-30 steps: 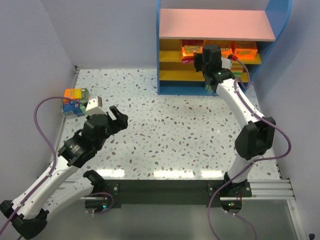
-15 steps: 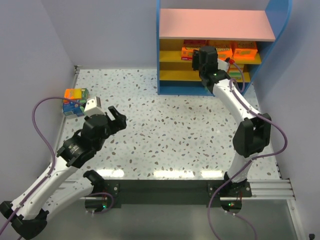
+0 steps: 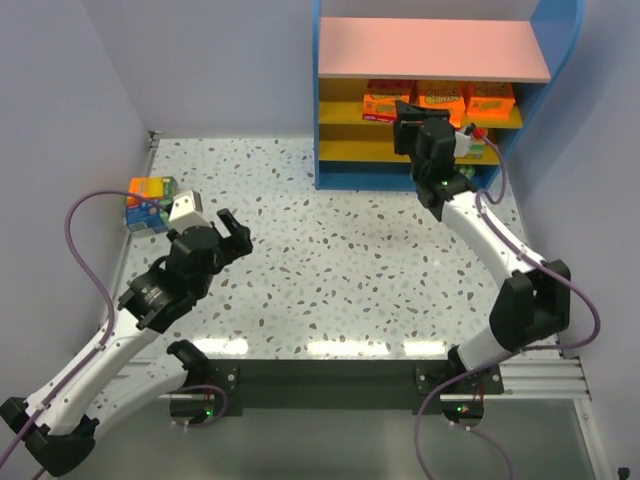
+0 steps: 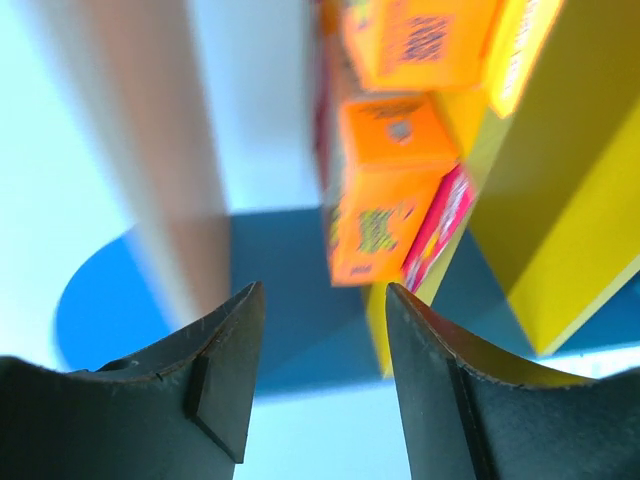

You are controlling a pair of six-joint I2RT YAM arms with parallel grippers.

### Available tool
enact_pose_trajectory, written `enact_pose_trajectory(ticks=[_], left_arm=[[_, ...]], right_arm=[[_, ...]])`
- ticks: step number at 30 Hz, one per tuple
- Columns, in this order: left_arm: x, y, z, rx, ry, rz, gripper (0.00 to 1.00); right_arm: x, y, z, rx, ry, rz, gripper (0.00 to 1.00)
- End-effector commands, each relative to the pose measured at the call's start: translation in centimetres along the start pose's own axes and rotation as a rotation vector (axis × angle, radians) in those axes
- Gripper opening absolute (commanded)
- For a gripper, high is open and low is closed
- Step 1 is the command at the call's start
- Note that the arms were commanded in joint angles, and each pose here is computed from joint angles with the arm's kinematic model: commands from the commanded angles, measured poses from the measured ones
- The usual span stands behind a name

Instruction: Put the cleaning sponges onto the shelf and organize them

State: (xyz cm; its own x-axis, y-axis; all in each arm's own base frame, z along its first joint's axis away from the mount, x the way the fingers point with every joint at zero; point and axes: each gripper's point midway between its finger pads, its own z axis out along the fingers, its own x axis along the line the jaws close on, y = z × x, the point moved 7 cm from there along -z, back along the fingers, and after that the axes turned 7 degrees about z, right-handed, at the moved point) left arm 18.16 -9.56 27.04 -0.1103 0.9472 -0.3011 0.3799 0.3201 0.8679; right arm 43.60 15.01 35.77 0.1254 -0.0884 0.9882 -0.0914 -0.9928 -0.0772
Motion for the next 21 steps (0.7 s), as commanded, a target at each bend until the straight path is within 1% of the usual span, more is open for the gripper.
enact_pose_trajectory(ticks=[1, 2, 3, 4, 5, 6, 7, 8, 9, 10, 11, 12, 13, 15, 16, 17, 18, 19, 21], left_arm=[[-0.3, 2.3, 0.7, -0.108, 0.048, 0.021, 0.89], [-0.6, 2.2, 1.5, -0.113, 0.063, 0.037, 0.89], [-0.7, 2.3, 2.0, -0.116, 0.073, 0.068, 0.89], [-0.7, 2.7, 2.5, -0.121, 0.095, 0.073, 0.90], [-0.9, 2.6, 3.7, -0.108, 0.119, 0.094, 0.90], [-0.9, 2.7, 4.4, -0.095, 0.126, 0.113, 0.90], [-0.3, 3.6, 5.3, -0.102, 0.157, 0.103, 0.90], [-0.2, 3.7, 6.8, -0.089, 0.169, 0.109, 0.90], [0.0, 3.8, 7.7, -0.058, 0.154, 0.111, 0.89], [1.3, 5.1, 8.8, -0.069, 0.199, 0.083, 0.89], [1.9, 4.9, 10.6, -0.043, 0.226, 0.081, 0.88], [2.5, 5.2, 11.6, -0.030, 0.244, 0.076, 0.88], [4.5, 5.6, 13.5, -0.009, 0.314, 0.052, 0.88], [6.1, 6.1, 15.5, 0.014, 0.335, 0.000, 0.88], [8.4, 7.4, 16.2, 0.002, 0.389, -0.051, 0.88], [9.8, 6.9, 17.5, 0.041, 0.424, -0.075, 0.88], [10.9, 7.1, 18.0, 0.049, 0.433, -0.133, 0.88], [13.2, 7.7, 18.2, 0.035, 0.480, -0.184, 0.88], [14.8, 8.1, 18.8, -0.018, 0.474, -0.272, 0.88]], right_arm=[[4.1, 0.2, -4.6, 0.103, 0.221, -0.048, 0.56], [4.7, 0.1, -6.4, 0.170, 0.262, -0.065, 0.57], [3.2, 0.1, -7.1, 0.214, 0.243, -0.126, 0.57], [2.5, 0.0, -7.9, 0.255, 0.241, -0.151, 0.57], [2.0, -0.5, -9.1, 0.342, 0.259, -0.180, 0.58], [0.7, -0.4, -10.4, 0.387, 0.262, -0.238, 0.59], [0.0, -0.5, -11.1, 0.425, 0.260, -0.269, 0.59], [-0.7, -0.7, -11.9, 0.490, 0.259, -0.306, 0.60], [-2.5, -1.1, -12.8, 0.582, 0.245, -0.385, 0.60], [-3.0, -1.3, -14.1, 0.639, 0.245, -0.421, 0.61], [-4.3, -1.4, -14.7, 0.692, 0.213, -0.461, 0.63], [-6.2, -1.5, -15.6, 0.773, 0.206, -0.526, 0.64], [-6.8, -1.5, -16.8, 0.814, 0.209, -0.552, 0.66], [-9.8, -1.1, -18.0, 0.883, 0.162, -0.621, 0.70], [-10.8, -1.2, -18.7, 0.924, 0.150, -0.640, 0.71], [-11.2, -0.8, -19.5, 0.936, 0.144, -0.655, 0.74], [-13.0, -0.3, -19.9, 0.952, 0.117, -0.680, 0.75], [-13.6, -0.1, -20.3, 0.970, 0.111, -0.687, 0.75], [-15.1, 0.4, -20.8, 0.991, 0.092, -0.719, 0.77]])
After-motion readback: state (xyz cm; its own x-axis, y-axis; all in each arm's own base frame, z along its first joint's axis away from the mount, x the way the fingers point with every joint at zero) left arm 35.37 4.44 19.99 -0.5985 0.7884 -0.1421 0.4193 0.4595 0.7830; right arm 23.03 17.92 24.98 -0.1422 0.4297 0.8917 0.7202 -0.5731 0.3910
